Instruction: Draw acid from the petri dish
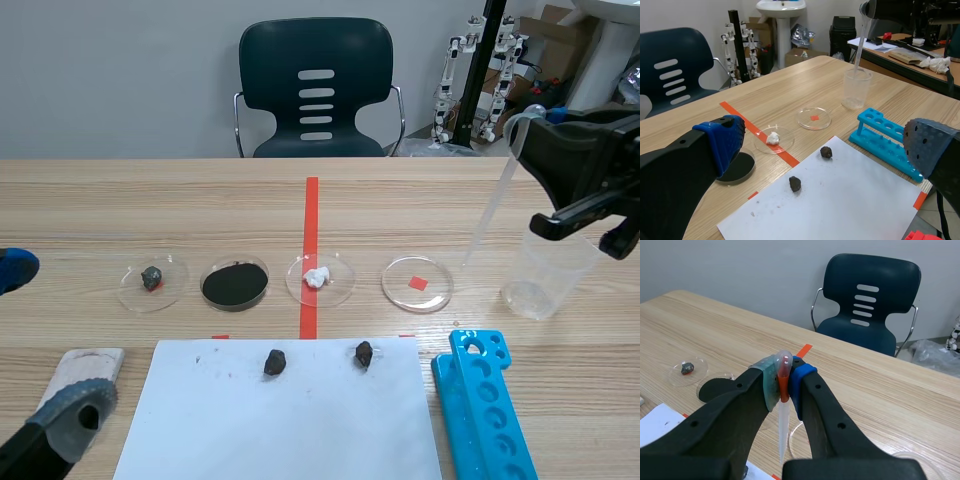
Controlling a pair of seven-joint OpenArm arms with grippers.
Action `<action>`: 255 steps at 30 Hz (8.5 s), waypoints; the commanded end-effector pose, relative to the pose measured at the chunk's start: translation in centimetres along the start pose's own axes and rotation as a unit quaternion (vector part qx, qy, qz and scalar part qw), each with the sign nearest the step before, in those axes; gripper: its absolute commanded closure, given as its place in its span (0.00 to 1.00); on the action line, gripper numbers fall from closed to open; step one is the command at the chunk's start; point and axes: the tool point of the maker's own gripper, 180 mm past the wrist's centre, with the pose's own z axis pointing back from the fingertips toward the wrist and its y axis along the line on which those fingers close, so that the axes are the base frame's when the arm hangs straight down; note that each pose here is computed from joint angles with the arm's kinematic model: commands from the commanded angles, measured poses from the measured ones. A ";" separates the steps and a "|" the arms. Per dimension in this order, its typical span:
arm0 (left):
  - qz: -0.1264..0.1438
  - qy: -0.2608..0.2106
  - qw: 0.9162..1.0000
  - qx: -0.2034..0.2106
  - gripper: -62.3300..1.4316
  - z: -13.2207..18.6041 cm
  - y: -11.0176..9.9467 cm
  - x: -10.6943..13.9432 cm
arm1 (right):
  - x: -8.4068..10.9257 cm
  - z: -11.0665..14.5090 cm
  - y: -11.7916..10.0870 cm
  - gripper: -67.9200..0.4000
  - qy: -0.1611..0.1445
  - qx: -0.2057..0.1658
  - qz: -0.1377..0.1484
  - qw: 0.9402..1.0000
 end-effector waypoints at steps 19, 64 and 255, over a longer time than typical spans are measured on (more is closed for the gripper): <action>-0.001 -0.016 1.000 0.002 0.00 -0.1 0.1 0.9 | 0.9 0.0 -0.6 0.99 -0.015 -0.009 0.007 1.000; -0.001 -0.016 1.000 0.002 0.00 -0.1 0.1 0.9 | -6.0 -8.2 -6.0 0.99 -0.017 -0.039 0.052 0.998; -0.001 -0.016 1.000 0.002 0.00 -0.1 0.1 0.9 | -11.9 -7.7 -2.2 0.87 0.002 0.006 0.055 0.998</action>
